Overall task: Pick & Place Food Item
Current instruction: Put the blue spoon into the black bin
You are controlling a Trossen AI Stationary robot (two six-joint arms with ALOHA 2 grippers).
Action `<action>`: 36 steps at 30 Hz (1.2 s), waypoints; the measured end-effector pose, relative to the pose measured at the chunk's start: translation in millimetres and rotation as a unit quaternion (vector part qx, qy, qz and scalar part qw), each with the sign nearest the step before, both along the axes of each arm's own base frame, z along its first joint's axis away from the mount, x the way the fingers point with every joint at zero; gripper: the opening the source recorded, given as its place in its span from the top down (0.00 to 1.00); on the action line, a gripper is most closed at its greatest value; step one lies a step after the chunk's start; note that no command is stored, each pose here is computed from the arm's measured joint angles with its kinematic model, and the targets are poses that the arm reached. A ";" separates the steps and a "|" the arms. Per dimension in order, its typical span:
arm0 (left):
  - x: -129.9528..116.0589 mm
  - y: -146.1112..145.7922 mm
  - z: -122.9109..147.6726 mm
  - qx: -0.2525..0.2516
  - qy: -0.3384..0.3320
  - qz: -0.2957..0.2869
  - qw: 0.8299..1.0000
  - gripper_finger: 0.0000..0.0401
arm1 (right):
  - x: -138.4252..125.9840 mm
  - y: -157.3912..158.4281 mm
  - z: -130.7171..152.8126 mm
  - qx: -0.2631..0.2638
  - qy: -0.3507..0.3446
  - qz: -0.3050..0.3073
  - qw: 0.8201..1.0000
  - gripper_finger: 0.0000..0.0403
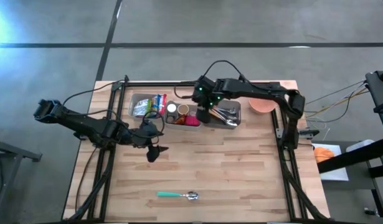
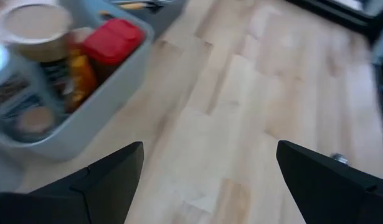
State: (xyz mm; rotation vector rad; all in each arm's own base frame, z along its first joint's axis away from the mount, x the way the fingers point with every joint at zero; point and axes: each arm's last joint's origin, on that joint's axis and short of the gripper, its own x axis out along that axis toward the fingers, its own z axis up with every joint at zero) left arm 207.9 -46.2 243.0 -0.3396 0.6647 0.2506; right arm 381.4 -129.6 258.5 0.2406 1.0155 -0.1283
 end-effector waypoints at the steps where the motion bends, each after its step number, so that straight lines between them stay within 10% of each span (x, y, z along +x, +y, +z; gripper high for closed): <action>1: 0.6 -0.7 0.6 -0.002 -0.003 -0.011 1.000 0.08 | -0.2 6.8 4.2 -0.001 -0.003 0.008 1.000 0.35; 25: -2.2 -0.5 -2.8 0.012 0.023 -0.030 0.999 0.08 | 16.2 249.1 13.4 -0.054 -0.086 0.177 0.979 0.35; 36: -8.3 1.2 -8.8 -0.001 0.064 -0.011 0.998 0.08 | 31.2 307.8 -44.8 -0.024 -0.082 0.164 0.983 0.35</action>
